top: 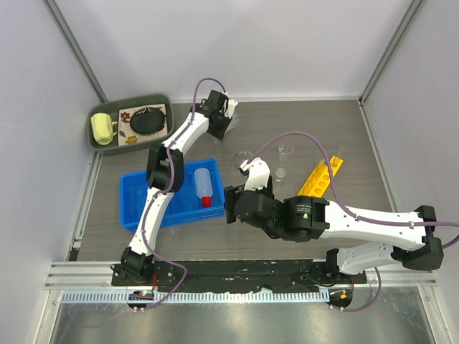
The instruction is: Organize the chemistry lab equipment
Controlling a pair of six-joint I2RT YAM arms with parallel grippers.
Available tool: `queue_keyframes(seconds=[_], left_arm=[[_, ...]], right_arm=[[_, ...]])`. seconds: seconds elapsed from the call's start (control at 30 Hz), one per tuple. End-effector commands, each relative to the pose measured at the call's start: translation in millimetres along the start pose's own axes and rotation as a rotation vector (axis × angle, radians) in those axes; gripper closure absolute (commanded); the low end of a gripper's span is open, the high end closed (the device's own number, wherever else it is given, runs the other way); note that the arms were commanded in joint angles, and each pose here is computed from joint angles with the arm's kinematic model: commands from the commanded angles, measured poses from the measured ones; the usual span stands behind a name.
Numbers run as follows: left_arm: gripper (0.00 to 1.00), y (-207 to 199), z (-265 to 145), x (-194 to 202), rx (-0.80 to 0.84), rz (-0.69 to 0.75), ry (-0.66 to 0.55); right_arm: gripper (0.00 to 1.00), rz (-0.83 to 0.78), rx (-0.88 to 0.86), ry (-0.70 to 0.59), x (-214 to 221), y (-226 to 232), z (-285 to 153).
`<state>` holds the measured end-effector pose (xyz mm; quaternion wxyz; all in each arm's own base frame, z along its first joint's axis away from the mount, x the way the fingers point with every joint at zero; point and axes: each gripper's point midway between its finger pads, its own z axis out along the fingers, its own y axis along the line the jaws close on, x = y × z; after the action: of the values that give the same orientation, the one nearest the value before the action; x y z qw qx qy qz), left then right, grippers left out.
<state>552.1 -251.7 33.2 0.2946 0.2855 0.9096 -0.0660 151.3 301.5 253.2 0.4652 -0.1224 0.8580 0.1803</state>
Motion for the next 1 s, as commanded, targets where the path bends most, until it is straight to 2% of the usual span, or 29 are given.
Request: queue_keyframes(seconds=[0.0, 0.17, 0.2, 0.3, 0.33, 0.43, 0.53, 0.63, 0.77, 0.83, 0.97], left_arm=[[0.94, 15, -76, -39, -0.068, -0.126, -0.079], [0.97, 25, -140, -51, -0.159, -0.264, -0.111], [0.98, 23, -163, -54, -0.16, -0.311, -0.124], [0.99, 21, -190, -42, -0.186, -0.392, -0.105], [1.0, 20, -210, -45, -0.196, -0.439, -0.135], [1.0, 18, -233, -24, -0.231, -0.527, -0.104], [1.0, 6, -245, 19, -0.244, -0.611, -0.007], [0.99, -5, -255, 36, -0.213, -0.661, -0.039], [0.97, -19, -273, 78, -0.196, -0.766, -0.086], [0.98, -26, -268, 107, -0.197, -0.795, -0.037], [1.0, -33, -278, 140, -0.222, -0.831, -0.039]], right_arm=[[0.16, -0.001, -0.002, -0.01, 5, 2, 7], [0.16, -0.01, 0.009, -0.019, 9, -3, 9], [0.16, -0.007, 0.012, -0.023, 10, -5, 10], [0.16, -0.01, 0.023, -0.029, 12, -9, 11], [0.16, -0.01, 0.024, -0.03, 13, -10, 10], [0.16, -0.001, 0.033, -0.04, 14, -18, 8], [0.16, 0.011, 0.04, -0.066, 9, -26, 4], [0.16, 0.018, 0.013, -0.075, 4, -25, -2], [0.16, 0.02, -0.007, -0.074, -2, -25, -10], [0.16, 0.027, -0.014, -0.074, -5, -24, -13], [0.16, 0.056, -0.03, -0.068, -6, -23, -17]])
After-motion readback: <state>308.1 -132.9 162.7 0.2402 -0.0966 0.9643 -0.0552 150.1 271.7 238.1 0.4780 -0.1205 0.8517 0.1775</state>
